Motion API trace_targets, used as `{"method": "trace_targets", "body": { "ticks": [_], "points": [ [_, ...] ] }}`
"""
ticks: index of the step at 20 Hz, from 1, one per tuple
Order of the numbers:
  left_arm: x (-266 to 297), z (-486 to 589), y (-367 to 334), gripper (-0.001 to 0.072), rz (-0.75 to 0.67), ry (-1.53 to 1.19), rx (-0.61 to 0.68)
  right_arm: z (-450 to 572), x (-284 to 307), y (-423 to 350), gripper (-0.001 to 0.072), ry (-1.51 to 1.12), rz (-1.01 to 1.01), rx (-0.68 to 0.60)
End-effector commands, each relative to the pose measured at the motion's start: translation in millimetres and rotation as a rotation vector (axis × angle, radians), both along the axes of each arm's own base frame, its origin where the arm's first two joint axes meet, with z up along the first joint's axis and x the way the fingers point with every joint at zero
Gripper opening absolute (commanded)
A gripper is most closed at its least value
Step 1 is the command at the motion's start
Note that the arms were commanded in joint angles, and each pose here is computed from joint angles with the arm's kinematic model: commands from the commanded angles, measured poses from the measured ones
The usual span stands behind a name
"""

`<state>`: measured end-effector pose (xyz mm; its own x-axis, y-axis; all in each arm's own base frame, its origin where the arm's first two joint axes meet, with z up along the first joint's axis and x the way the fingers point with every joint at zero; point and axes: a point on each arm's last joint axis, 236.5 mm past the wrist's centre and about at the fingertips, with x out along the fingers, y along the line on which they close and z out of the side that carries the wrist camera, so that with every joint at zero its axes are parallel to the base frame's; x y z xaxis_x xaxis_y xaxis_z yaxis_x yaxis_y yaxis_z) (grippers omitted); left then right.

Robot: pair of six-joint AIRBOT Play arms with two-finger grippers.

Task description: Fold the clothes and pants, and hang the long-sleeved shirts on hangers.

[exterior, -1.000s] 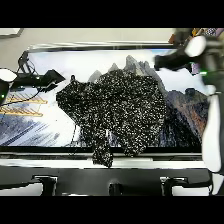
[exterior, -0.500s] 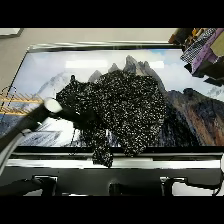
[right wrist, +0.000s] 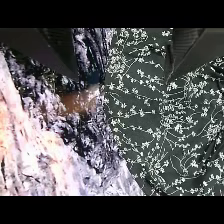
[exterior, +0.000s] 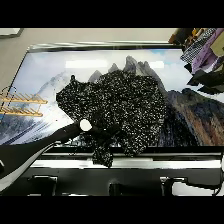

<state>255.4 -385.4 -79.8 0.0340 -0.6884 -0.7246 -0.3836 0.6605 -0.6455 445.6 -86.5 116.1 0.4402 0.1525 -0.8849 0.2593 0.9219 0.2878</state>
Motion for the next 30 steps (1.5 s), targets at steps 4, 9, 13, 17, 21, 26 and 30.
{"method": "trace_targets", "body": {
  "ticks": [4, 9, 13, 17, 21, 26, 30],
  "points": [
    [14, -22, -9, 0.0678, 0.087, -0.004, 0.004, -1, 1, 0, 0.0617, -0.004, 0.0, 0.003],
    [19, -16, -11, 0.0021, 0.098, -0.023, -0.015, -2, -2, 2, 0.0617, 0.008, 0.023, 0.001],
    [-10, -6, 28, 0.002, -0.11, 0.021, 0.062, -4, -11, 14, 0.0626, 0.039, 0.067, 0.038],
    [-37, 18, 134, 0.002, -0.168, 0.014, 0.268, -9, -18, 36, 0.067, 0.058, 0.115, 0.121],
    [-78, 43, 247, 0.002, -0.113, 0.064, 0.467, -24, -24, 48, 0.0676, 0.091, 0.129, 0.179],
    [-85, 64, 329, 0.002, 0.022, 0.049, 0.614, -57, -26, 73, 0.0685, 0.127, 0.182, 0.244],
    [-78, 60, 340, 0.002, 0.004, 0.039, 0.611, -118, -25, 116, 0.0686, 0.23, 0.281, 0.289]
  ]
}}
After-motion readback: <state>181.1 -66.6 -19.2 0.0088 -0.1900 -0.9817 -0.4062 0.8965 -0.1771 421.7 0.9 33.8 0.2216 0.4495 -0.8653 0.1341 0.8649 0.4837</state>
